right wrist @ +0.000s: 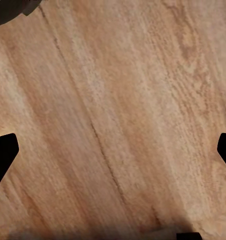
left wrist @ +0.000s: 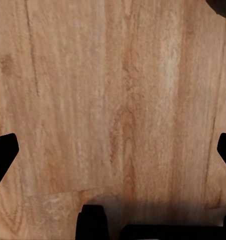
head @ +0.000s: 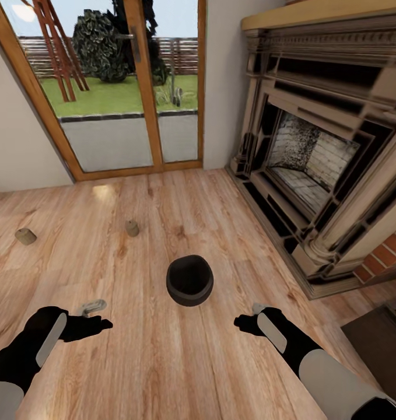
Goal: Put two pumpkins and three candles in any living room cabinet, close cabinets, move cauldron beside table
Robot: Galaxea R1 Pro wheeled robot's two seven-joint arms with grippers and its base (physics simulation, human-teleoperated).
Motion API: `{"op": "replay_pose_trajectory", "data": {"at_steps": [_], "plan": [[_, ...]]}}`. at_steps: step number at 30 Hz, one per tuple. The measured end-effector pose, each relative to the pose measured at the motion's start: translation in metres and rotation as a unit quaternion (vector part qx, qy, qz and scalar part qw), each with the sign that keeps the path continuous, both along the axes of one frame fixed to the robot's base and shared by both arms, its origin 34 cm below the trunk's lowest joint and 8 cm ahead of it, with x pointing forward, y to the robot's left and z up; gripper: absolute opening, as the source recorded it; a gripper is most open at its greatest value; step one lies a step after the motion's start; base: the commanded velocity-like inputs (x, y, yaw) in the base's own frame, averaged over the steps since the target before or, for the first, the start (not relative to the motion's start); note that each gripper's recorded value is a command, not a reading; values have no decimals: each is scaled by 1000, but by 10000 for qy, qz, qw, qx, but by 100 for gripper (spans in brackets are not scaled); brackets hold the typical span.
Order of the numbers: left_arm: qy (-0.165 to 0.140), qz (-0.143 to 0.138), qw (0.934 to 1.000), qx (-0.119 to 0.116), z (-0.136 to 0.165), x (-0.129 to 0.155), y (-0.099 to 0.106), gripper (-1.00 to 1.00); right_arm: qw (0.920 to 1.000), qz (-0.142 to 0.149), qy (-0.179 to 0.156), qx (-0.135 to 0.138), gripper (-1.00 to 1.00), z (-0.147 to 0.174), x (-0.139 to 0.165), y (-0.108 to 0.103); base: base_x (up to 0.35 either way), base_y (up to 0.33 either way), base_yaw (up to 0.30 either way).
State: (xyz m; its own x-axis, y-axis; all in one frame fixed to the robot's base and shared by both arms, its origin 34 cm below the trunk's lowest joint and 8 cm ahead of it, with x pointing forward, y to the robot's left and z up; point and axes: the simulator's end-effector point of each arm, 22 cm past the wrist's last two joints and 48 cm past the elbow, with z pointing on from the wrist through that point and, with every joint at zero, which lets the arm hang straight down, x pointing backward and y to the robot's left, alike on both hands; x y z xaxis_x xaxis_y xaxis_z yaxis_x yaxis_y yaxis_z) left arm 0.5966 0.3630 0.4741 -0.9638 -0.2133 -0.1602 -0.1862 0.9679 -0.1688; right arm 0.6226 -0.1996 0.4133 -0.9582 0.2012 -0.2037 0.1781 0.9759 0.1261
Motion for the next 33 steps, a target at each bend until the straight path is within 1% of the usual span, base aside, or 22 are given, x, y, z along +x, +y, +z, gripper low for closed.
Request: {"op": "replay_pose_trajectory", "data": {"at_steps": [5,12,17,25,33], "plan": [[-3,4,10000,6,1,0,2,100,10000,-9,-6,13,100,0,0,1,77,17,0],[-8,12,10000,0,1,0,2,100,10000,-28,-15,24,100,1,1,1,228,121,0],[-8,15,10000,1,1,0,3,100,10000,-40,-19,45,100,1,1,3,173,28,0],[-9,16,10000,-11,1,0,1,100,10000,-47,-26,55,100,1,1,3,296,-4,0],[-6,18,10000,-2,0,0,1,100,10000,-53,-27,61,100,1,1,4,320,-123,0]]}}
